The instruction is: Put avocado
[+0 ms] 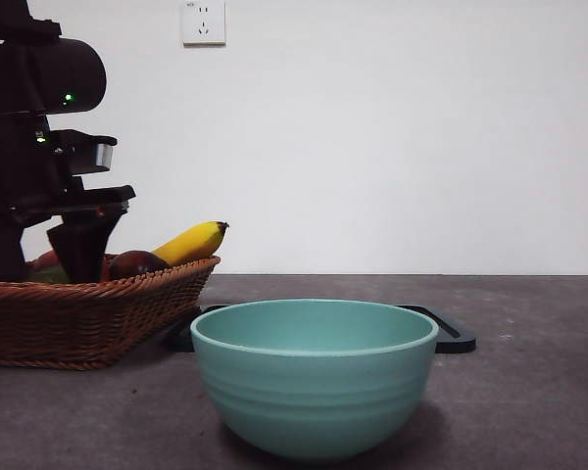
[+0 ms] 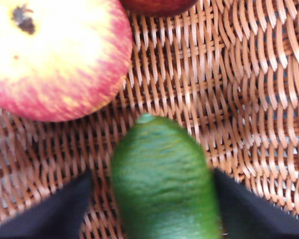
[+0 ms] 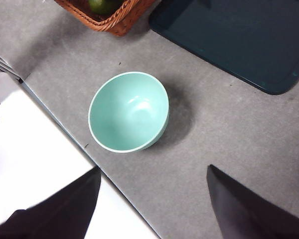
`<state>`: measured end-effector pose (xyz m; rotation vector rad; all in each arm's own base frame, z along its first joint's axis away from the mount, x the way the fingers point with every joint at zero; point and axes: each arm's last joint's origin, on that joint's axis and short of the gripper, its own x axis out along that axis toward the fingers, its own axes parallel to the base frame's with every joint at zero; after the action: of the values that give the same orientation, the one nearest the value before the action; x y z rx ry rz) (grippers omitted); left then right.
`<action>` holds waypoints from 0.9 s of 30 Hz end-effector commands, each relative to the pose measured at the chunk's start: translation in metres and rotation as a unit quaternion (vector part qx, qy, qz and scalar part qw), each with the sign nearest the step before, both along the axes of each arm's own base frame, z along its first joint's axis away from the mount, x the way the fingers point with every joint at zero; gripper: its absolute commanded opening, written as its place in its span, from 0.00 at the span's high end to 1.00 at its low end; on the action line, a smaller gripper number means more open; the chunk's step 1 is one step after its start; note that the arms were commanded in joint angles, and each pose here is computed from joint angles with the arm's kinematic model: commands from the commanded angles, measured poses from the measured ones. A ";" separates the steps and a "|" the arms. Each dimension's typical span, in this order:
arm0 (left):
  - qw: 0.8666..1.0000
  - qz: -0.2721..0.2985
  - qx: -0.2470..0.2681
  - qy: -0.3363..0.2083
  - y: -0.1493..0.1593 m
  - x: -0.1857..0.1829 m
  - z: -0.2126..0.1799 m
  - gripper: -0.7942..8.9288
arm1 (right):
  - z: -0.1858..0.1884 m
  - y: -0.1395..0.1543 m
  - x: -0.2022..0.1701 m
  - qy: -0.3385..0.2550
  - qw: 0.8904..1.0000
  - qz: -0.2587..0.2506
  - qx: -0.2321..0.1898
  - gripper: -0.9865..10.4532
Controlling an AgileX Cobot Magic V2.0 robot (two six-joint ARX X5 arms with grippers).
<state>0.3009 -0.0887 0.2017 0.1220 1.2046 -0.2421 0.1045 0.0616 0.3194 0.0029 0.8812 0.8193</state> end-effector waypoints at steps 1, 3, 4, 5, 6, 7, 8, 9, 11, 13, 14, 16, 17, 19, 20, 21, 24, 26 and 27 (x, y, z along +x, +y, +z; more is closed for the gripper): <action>1.000 0.000 0.001 0.003 -0.003 0.004 0.000 0.70 | 0.005 0.001 0.001 -0.008 1.000 0.002 0.006 0.62; 1.000 -0.001 -0.002 0.008 -0.003 0.003 0.000 0.71 | 0.005 0.001 0.001 -0.008 1.000 0.002 0.006 0.62; 1.000 0.000 -0.004 0.011 -0.003 0.003 0.000 0.71 | 0.005 0.001 0.001 -0.008 1.000 0.002 0.006 0.62; 1.000 0.002 -0.008 0.014 -0.003 0.003 0.000 0.71 | 0.005 0.001 0.001 -0.008 1.000 0.002 0.006 0.62; 1.000 0.001 -0.014 0.016 -0.003 0.002 0.001 0.71 | 0.005 0.001 0.001 -0.008 1.000 0.002 0.005 0.62; 1.000 0.001 -0.022 0.017 -0.003 0.001 0.002 0.71 | 0.005 0.001 0.001 -0.008 1.000 0.002 0.006 0.62; 0.999 0.000 -0.032 0.017 -0.004 0.000 0.004 0.71 | 0.005 0.001 0.001 -0.008 1.000 0.002 0.005 0.62; 0.999 -0.003 -0.042 0.014 -0.004 -0.001 0.007 0.71 | 0.005 0.001 0.001 -0.008 1.000 0.002 0.005 0.62; 0.998 -0.009 -0.055 0.002 -0.004 -0.005 0.016 0.71 | 0.005 0.001 0.001 -0.008 1.000 0.002 0.005 0.62; 0.998 -0.015 -0.062 -0.018 -0.005 -0.011 0.029 0.71 | 0.005 0.001 0.001 -0.008 1.000 0.002 0.005 0.62; 0.997 -0.018 -0.067 -0.029 -0.006 -0.015 0.036 0.71 | 0.005 0.001 0.001 -0.008 1.000 0.002 0.005 0.62; 0.995 -0.027 -0.078 -0.052 -0.006 -0.024 0.052 0.71 | 0.005 0.001 0.001 -0.008 1.000 0.002 0.005 0.62; 0.994 -0.034 -0.086 -0.062 -0.007 -0.030 0.060 0.71 | 0.005 0.001 0.001 -0.009 1.000 0.001 0.004 0.62; 0.989 -0.054 -0.109 -0.078 -0.010 -0.043 0.075 0.71 | 0.005 0.001 0.001 -0.010 1.000 -0.001 0.002 0.62; 0.986 -0.068 -0.124 -0.083 -0.012 -0.051 0.083 0.71 | 0.005 0.001 0.001 -0.011 1.000 -0.003 0.000 0.62; 0.983 -0.083 -0.138 -0.088 -0.014 -0.059 0.090 0.71 | 0.005 0.001 0.001 -0.011 1.000 -0.005 -0.001 0.62; 0.974 -0.124 -0.162 -0.099 -0.023 -0.081 0.106 0.71 | 0.005 0.001 0.001 -0.012 1.000 -0.007 -0.003 0.62; 0.968 -0.147 -0.174 -0.102 -0.031 -0.092 0.112 0.71 | 0.005 0.001 0.001 -0.012 1.000 -0.007 -0.003 0.62; 0.965 -0.158 -0.182 -0.101 -0.036 -0.097 0.114 0.71 | 0.005 0.001 0.001 -0.012 1.000 -0.007 -0.003 0.62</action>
<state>0.2039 -0.1186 0.3112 0.0291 0.9223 -0.6879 0.1050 0.0611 0.3192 -0.0074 0.8800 0.7967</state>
